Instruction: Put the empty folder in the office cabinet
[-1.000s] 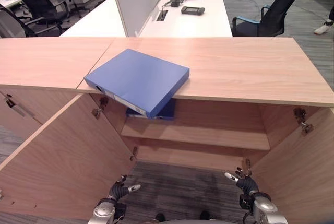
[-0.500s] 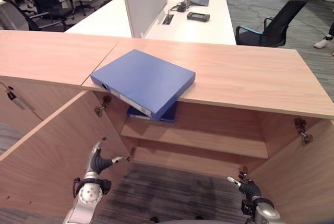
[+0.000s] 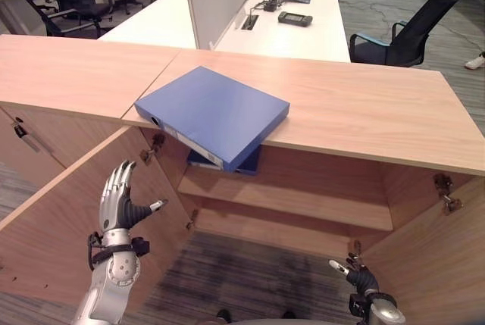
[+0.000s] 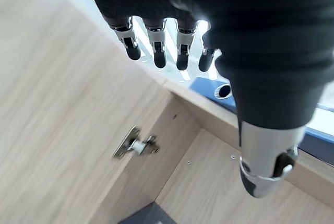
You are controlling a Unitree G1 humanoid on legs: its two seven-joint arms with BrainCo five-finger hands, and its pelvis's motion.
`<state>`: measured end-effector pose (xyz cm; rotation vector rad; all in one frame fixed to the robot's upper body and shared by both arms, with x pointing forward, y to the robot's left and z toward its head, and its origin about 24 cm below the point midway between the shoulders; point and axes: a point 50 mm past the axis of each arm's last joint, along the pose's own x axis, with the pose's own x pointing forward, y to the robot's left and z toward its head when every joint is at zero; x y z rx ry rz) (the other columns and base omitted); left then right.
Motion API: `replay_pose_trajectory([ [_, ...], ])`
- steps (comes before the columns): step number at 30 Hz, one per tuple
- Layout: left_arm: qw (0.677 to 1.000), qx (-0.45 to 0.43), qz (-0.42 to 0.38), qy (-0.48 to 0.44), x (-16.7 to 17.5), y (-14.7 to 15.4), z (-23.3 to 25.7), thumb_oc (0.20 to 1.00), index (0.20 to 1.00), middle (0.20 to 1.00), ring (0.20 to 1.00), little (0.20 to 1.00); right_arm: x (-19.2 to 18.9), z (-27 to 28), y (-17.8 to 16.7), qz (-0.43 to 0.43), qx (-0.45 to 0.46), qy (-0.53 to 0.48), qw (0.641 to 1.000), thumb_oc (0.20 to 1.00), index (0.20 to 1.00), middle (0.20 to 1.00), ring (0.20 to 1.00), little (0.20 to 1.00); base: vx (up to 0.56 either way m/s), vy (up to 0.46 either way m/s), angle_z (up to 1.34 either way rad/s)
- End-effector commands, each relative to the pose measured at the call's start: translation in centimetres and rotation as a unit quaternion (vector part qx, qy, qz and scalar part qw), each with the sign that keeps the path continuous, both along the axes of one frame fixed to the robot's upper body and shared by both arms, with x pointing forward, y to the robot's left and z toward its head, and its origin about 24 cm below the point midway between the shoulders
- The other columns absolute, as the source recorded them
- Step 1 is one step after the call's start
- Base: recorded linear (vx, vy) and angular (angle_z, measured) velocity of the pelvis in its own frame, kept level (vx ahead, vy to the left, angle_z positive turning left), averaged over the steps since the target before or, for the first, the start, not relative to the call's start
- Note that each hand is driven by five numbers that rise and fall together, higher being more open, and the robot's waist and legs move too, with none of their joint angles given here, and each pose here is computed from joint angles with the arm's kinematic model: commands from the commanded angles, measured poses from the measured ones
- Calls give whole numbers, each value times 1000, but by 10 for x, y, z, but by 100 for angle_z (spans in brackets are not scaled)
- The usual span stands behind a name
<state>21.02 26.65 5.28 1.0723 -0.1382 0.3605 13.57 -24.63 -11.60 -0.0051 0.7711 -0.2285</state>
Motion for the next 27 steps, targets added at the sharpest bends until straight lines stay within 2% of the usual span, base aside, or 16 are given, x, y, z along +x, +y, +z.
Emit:
replay_pose_trajectory([
  [1,994,67,-18,-85,21,5,40,1000,1000,1000,1000,1000,35,16,8,12,7,-71,997,1000,1000,1000,1000,1000,0,0,0],
  [14,974,198,-43,-101,44,7,67,1000,1000,1000,1000,1000,32,13,11,30,8,-64,997,1000,1000,1000,1000,1000,0,0,0],
  [27,940,317,-74,-105,64,2,92,1000,1000,1000,1000,1000,30,11,12,40,5,-59,997,1000,1000,1000,1000,1000,4,10,-5],
])
